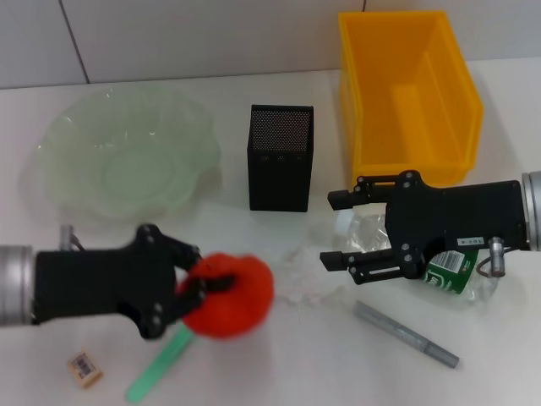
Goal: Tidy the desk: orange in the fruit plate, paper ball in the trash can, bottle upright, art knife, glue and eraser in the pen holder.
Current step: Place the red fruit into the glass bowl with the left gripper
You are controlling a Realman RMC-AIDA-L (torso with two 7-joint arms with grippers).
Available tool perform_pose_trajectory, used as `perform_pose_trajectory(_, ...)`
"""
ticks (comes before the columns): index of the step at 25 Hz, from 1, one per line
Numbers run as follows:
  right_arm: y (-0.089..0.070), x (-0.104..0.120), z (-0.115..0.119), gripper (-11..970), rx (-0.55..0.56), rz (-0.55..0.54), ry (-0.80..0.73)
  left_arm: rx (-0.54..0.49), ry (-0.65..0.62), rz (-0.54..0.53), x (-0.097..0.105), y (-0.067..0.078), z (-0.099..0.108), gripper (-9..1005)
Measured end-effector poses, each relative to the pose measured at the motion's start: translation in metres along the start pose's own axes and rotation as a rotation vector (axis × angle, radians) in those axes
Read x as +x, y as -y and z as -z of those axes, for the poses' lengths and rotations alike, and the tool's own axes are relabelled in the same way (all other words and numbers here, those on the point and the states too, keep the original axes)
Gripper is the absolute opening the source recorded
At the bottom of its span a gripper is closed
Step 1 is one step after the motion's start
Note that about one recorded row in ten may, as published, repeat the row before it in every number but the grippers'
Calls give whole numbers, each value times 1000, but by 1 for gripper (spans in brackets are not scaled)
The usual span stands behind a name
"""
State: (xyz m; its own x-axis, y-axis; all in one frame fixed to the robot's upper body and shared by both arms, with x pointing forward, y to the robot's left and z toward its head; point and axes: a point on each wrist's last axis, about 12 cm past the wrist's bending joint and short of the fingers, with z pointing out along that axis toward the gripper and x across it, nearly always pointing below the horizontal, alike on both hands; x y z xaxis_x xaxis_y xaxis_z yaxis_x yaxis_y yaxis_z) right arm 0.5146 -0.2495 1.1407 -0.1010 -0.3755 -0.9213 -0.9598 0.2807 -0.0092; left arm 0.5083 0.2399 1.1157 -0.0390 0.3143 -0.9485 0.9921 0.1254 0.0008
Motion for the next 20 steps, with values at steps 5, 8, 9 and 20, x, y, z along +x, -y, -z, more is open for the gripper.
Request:
perform_pose_trajectory(5,-1,2,0,747,-1,-10,1,-123,75,-10,-8,-12,21,67)
perform_pose_trajectory(8,-2,3,0,747,-4,-11,0,-164,113,-19,-12,-16,27,63)
perform_pose_trajectory(9,-2,3,0,747,-8,-11,2,-183,125,-23,-14,-19,30,61)
perform_pose_trajectory(20,-8,4,-3,745,-42,7,8,-428,153,-69,-22,-61,29,61)
